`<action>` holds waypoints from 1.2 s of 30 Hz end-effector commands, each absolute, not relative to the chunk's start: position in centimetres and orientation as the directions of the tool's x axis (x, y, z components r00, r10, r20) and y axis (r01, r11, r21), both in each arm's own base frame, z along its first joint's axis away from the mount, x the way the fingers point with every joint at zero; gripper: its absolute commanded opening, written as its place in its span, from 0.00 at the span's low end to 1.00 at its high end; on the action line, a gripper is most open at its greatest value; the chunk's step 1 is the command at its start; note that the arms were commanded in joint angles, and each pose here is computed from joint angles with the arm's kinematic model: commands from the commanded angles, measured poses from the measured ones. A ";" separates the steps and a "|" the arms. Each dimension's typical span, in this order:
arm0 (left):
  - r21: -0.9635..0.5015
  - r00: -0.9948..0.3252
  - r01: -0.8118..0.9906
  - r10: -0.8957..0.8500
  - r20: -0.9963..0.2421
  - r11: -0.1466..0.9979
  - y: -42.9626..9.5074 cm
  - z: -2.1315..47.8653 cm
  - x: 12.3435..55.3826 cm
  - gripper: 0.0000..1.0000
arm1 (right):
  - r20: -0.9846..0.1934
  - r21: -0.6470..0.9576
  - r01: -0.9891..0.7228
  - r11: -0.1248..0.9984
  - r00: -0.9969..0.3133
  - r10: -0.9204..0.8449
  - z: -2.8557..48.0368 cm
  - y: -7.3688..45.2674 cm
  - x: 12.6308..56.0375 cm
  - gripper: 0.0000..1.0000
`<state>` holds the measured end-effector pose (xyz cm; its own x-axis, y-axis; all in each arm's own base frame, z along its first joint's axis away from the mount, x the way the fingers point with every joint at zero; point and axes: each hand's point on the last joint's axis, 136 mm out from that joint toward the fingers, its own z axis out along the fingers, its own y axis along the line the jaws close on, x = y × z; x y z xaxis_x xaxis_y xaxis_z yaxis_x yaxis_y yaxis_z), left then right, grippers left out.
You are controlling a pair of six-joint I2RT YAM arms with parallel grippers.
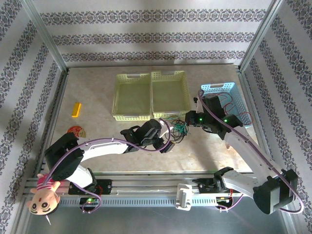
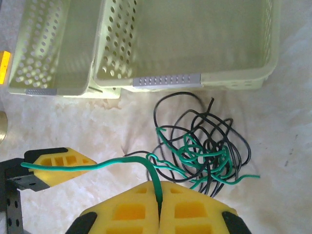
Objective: Untangle the cables
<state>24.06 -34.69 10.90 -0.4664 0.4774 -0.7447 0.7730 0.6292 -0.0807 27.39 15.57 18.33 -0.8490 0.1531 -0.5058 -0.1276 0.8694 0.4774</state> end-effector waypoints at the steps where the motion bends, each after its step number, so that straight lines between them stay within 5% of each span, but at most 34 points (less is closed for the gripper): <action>1: -0.113 -0.473 0.793 0.489 -0.733 0.599 -35.0 10.8 23.7 0.99 | -0.479 0.545 -0.138 0.827 -0.861 0.172 18.5 17.0 27.6 0.00; 9: -0.167 -0.529 0.680 0.321 -0.786 0.714 -34.3 11.1 28.4 0.98 | -0.466 0.586 -0.121 0.802 -0.859 0.211 19.3 16.4 28.2 0.01; 22: -0.201 -0.529 0.740 0.370 -0.764 0.642 -38.9 8.0 30.8 0.83 | -0.360 0.694 -0.014 0.719 -0.873 0.330 19.4 14.4 28.6 0.01; 25: -0.209 -0.545 0.734 0.378 -0.748 0.646 -39.6 6.4 31.3 0.68 | -0.344 0.705 -0.010 0.709 -0.880 0.329 19.2 14.6 28.6 0.01; 32: -0.200 -0.594 0.667 0.350 -0.725 0.718 -38.7 4.1 32.7 0.03 | -0.393 0.676 0.017 0.737 -0.837 0.380 20.5 13.1 29.2 0.00; 36: -0.236 -0.635 0.622 0.305 -0.709 0.747 -36.6 3.7 32.9 0.00 | -0.506 0.580 0.113 0.807 -0.726 0.466 22.1 9.0 29.8 0.00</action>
<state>31.82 -38.30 3.21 -0.6079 0.3730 -0.7009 0.6754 0.7071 -0.2095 29.14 11.89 19.56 -0.8244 0.3944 -0.4059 0.0553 0.7699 0.6358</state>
